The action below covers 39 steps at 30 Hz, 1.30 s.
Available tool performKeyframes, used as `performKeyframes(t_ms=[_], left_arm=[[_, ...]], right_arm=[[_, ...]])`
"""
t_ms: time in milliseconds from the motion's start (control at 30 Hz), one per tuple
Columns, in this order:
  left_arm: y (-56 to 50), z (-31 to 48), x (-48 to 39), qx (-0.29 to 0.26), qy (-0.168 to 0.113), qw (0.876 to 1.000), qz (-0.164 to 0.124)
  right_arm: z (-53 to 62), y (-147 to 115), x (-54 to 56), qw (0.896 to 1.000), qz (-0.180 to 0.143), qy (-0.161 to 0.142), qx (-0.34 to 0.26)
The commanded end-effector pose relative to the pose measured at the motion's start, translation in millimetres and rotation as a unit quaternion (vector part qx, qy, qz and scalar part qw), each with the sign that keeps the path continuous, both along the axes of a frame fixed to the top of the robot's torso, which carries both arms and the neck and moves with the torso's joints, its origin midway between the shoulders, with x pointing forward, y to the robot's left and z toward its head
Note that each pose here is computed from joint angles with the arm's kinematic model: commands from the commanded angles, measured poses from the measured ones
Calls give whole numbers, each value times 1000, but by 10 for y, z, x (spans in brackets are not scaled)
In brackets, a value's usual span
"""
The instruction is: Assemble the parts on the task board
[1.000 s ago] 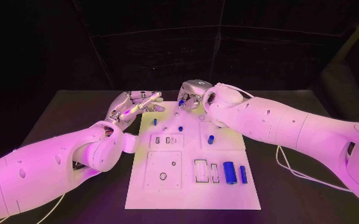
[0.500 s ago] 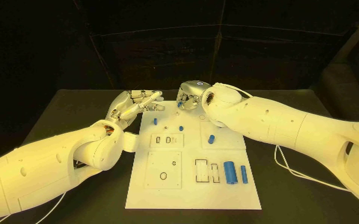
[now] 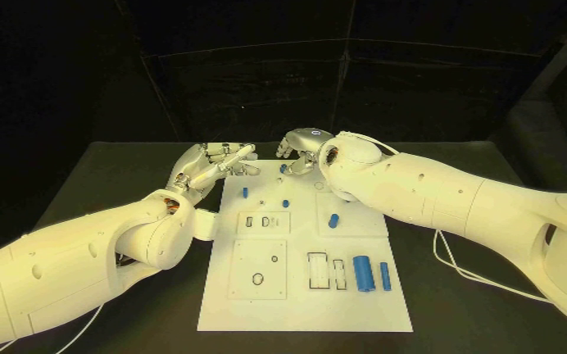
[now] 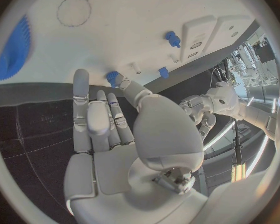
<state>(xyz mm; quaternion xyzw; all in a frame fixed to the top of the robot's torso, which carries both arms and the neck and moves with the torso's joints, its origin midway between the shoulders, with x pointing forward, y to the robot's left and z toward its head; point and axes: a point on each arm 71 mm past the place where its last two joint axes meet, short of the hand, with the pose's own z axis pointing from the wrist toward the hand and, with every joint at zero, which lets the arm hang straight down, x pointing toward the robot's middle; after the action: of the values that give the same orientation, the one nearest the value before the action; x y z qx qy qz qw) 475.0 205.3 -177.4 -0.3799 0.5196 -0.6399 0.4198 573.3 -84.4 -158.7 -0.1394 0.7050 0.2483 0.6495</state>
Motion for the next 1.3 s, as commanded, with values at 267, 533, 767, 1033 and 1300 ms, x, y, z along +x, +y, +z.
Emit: performKeyframes(t_ms=[267, 533, 767, 1033, 1300], left_arm=[[23, 11, 16, -1, -4, 1000, -4], [66, 3, 35, -1, -2, 1000, 0], [66, -1, 37, -2, -1, 1000, -1], [34, -9, 44, -4, 1, 1000, -5], [31, -20, 57, -3, 2, 1000, -4]], right_arm=[[104, -229, -67, 999, -8, -31, 41], [237, -734, -280, 995, -39, -7, 95], [237, -1193, -366, 989, -95, 50, 98], [156, -1398, -287, 984, -131, 91, 83], [105, -1343, -229, 984, -128, 105, 61]])
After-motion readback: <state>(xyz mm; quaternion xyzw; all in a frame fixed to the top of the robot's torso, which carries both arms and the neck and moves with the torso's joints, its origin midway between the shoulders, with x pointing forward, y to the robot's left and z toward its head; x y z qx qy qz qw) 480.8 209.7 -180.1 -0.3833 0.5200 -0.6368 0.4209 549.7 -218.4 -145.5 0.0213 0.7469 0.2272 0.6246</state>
